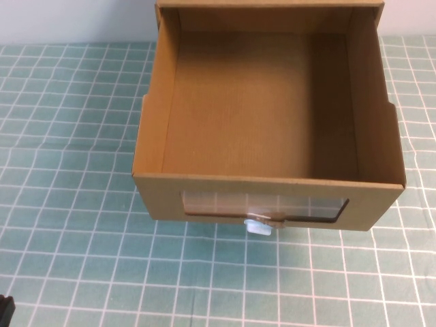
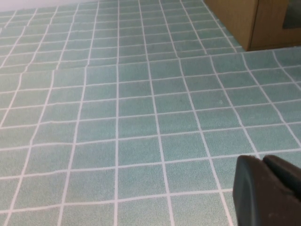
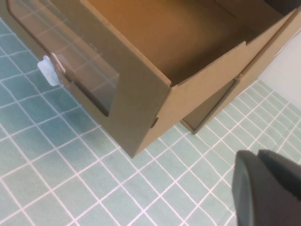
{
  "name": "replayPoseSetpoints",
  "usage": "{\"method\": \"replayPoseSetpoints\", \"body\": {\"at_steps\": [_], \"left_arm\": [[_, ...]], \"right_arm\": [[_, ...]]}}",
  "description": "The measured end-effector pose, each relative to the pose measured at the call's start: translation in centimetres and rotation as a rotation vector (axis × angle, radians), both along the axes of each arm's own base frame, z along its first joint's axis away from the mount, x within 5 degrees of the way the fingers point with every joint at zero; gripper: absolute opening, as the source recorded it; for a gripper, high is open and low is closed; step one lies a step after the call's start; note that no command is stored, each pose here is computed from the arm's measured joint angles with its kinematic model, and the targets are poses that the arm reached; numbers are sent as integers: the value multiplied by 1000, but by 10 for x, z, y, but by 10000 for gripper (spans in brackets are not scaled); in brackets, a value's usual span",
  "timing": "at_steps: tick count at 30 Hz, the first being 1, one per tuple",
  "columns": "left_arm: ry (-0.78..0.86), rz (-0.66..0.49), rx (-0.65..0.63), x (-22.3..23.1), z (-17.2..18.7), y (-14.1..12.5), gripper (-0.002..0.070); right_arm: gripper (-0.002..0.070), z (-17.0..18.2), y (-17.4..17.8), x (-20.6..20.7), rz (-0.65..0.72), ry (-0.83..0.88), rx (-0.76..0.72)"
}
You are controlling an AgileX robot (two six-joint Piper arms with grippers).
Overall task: Open the shoe box
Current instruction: 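Pull the top drawer of the cardboard box fully open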
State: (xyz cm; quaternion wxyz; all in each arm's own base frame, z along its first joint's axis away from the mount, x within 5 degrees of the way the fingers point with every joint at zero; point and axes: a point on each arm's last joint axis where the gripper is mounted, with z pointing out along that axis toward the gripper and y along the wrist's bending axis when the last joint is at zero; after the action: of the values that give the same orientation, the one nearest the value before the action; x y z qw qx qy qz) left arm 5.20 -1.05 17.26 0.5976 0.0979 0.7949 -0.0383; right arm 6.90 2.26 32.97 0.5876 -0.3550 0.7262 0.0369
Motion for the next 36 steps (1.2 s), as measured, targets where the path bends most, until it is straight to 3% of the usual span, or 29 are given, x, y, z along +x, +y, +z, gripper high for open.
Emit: {"method": "replayPoseSetpoints", "body": {"at_steps": [17, 24, 30, 36], "left_arm": [[0, 0, -2, 0, 0, 0, -6], [0, 0, -2, 0, 0, 0, -6], [0, 0, -2, 0, 0, 0, -5], [0, 0, -2, 0, 0, 0, -5]], "right_arm": [[-13, 1, -4, -1, -23, -12, 22], [-13, 4, -38, -8, -352, -50, 110], [-14, 3, -53, -36, -679, -38, 401], [-14, 4, -45, -43, -765, -35, 568]]}}
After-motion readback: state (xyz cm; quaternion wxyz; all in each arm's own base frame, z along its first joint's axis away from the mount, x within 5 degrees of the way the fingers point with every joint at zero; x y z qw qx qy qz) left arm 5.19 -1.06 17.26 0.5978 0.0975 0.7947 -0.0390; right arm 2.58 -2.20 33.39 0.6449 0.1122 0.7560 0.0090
